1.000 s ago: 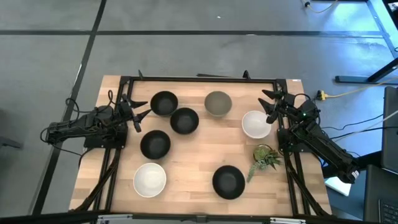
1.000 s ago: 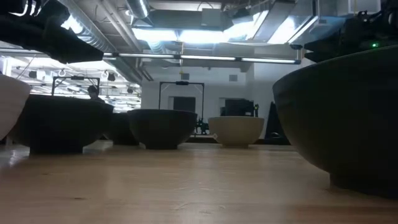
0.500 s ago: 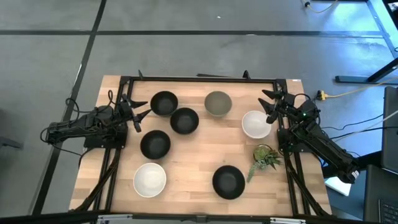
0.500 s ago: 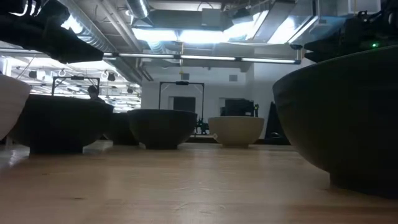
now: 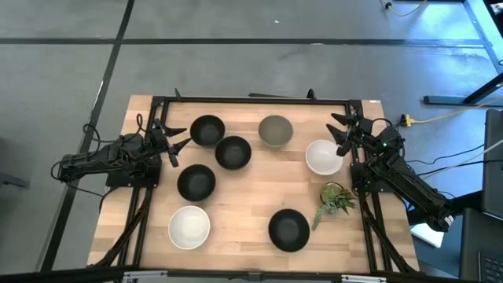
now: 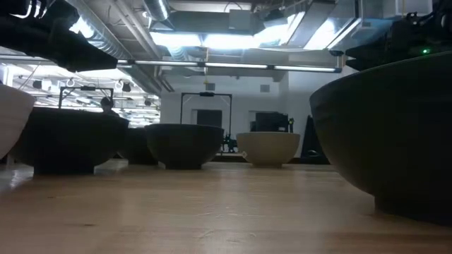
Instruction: Nest bowls inside each other
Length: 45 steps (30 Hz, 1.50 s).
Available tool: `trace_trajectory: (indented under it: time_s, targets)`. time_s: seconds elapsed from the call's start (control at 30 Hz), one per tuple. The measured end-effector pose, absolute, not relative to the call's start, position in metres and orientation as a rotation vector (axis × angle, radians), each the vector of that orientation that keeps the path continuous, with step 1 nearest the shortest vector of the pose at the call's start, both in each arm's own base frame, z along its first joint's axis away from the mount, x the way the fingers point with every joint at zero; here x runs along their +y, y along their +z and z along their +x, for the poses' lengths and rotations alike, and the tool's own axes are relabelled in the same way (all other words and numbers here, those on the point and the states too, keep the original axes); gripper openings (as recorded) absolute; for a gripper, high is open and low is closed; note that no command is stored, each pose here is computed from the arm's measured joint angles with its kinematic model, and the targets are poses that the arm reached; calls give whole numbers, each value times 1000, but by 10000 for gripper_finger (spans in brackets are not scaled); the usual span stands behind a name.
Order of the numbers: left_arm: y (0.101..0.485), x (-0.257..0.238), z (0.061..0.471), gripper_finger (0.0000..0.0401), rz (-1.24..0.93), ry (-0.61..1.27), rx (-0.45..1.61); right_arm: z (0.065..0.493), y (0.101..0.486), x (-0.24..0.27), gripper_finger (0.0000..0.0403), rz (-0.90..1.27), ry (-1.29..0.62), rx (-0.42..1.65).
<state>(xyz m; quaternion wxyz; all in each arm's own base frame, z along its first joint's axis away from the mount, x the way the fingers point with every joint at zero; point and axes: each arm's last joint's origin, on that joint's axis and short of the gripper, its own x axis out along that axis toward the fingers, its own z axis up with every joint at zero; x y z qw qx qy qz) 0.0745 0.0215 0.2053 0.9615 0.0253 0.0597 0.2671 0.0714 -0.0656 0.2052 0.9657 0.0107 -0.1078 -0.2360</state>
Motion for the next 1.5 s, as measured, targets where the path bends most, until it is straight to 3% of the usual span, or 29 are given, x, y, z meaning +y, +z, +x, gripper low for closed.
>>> trace_trajectory:
  time_s: [0.53, 0.77, 1.5]
  targets:
    - [205, 22, 74, 189, 51, 542, 120, 68, 214, -67, 248, 35, -584, -334]
    - [205, 22, 75, 189, 51, 541, 121, 67, 214, -68, 248, 218, -611, -400]
    - [206, 24, 73, 189, 57, 631, 122, 68, 208, -69, 248, 247, -614, -337]
